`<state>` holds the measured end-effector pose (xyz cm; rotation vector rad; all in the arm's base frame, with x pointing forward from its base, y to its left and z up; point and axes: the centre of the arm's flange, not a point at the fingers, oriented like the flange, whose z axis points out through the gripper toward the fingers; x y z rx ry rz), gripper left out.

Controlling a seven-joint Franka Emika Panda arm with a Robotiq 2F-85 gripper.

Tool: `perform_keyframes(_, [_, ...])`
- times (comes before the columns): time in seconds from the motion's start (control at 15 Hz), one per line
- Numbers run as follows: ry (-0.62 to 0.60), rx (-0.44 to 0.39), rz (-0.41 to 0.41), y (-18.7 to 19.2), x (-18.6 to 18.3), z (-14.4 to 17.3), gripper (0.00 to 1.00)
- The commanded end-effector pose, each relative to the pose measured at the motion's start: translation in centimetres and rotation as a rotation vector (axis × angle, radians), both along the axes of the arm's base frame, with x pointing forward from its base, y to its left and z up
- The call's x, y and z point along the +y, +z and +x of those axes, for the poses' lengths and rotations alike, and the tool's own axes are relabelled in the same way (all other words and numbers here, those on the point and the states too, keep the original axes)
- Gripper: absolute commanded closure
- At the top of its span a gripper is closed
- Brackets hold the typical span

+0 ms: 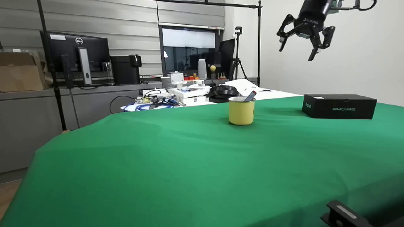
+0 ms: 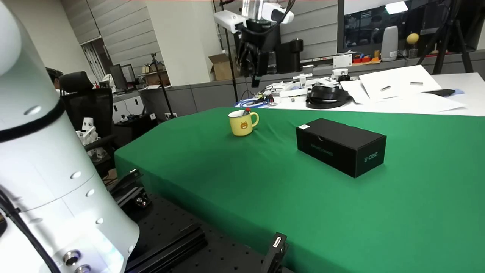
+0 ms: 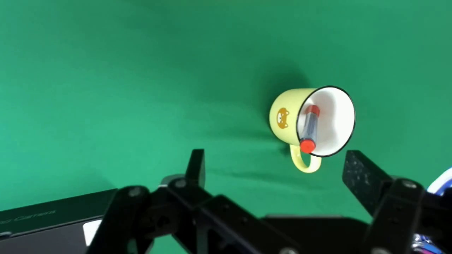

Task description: Remove the marker from the cup and put it on the table

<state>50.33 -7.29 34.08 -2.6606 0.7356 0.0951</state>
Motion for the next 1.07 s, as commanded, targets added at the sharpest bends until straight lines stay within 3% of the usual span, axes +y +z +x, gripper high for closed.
perform_keyframes(0.0, [-0.072,-0.001,0.105,-1.1,0.6,5.5,0.00])
perform_keyframes(0.4, [-0.087,0.006,0.133,-3.7,2.3,9.2,0.00])
perform_keyframes(1.0, [-0.025,0.069,0.147,-9.0,7.2,9.3,0.00])
